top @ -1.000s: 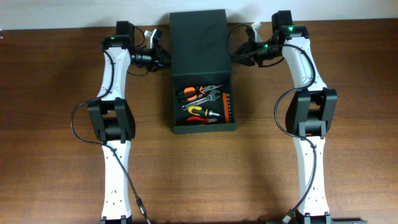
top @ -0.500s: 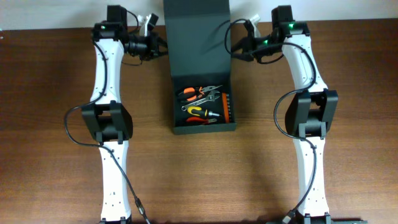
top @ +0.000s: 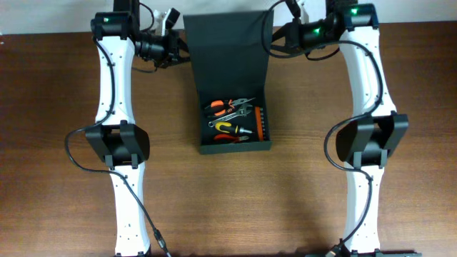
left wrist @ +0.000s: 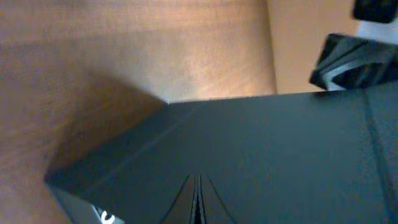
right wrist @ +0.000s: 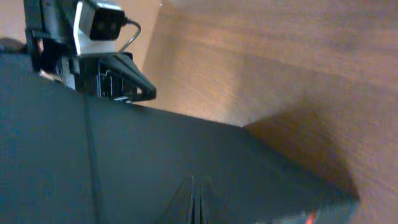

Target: Pack container

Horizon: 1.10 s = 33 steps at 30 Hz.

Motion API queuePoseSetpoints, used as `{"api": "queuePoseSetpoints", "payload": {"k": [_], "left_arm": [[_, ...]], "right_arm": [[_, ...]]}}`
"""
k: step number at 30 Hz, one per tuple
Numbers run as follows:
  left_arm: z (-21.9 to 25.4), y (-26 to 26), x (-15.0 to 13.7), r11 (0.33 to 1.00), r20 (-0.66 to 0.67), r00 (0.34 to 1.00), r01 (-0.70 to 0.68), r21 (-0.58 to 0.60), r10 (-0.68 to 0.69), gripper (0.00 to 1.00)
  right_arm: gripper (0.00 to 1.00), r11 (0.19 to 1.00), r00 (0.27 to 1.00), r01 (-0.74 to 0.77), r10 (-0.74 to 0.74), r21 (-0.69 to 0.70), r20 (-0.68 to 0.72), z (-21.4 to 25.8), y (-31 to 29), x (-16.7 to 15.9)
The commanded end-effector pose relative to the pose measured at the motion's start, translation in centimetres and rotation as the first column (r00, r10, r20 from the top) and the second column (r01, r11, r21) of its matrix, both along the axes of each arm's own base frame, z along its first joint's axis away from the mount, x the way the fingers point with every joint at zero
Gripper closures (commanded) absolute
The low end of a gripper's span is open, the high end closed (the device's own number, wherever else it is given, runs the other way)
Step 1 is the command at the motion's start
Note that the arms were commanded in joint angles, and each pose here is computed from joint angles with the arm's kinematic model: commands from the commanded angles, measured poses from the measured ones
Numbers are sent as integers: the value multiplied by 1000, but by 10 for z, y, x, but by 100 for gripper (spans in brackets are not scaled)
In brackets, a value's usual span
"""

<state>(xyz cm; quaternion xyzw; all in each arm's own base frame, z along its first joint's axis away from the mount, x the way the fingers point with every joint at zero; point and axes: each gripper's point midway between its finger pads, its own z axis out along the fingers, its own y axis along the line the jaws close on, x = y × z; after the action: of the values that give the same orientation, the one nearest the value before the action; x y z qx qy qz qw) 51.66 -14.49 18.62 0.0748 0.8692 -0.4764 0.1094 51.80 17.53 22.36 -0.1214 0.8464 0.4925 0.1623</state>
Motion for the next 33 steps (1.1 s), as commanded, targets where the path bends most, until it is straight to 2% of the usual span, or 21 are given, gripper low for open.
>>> {"api": "queuePoseSetpoints", "payload": {"k": [1,8,21,26,30,33], "left_arm": [[29,-1,-13,999,81,996,29,46,-33,98],[40,-15,-31,993,94,992,76,90,-85,98],[62,0,-38,948,181,982,-3,319,-58,98],[74,15,-40,901,231,972,-72,428,-32,98],[71,29,-36,858,251,968,-110,502,-23,98],[67,33,-33,837,286,954,-82,541,-92,98]], "right_arm": [[96,994,991,-30,43,-105,129,24,-1,-14],[96,968,992,-77,98,-240,78,15,0,-43],[96,892,988,-39,102,-450,117,32,-8,-68],[96,829,986,-18,106,-560,126,41,-15,-85],[96,798,993,-17,82,-602,81,37,-10,-97],[96,796,989,-53,126,-602,79,37,10,-105]]}}
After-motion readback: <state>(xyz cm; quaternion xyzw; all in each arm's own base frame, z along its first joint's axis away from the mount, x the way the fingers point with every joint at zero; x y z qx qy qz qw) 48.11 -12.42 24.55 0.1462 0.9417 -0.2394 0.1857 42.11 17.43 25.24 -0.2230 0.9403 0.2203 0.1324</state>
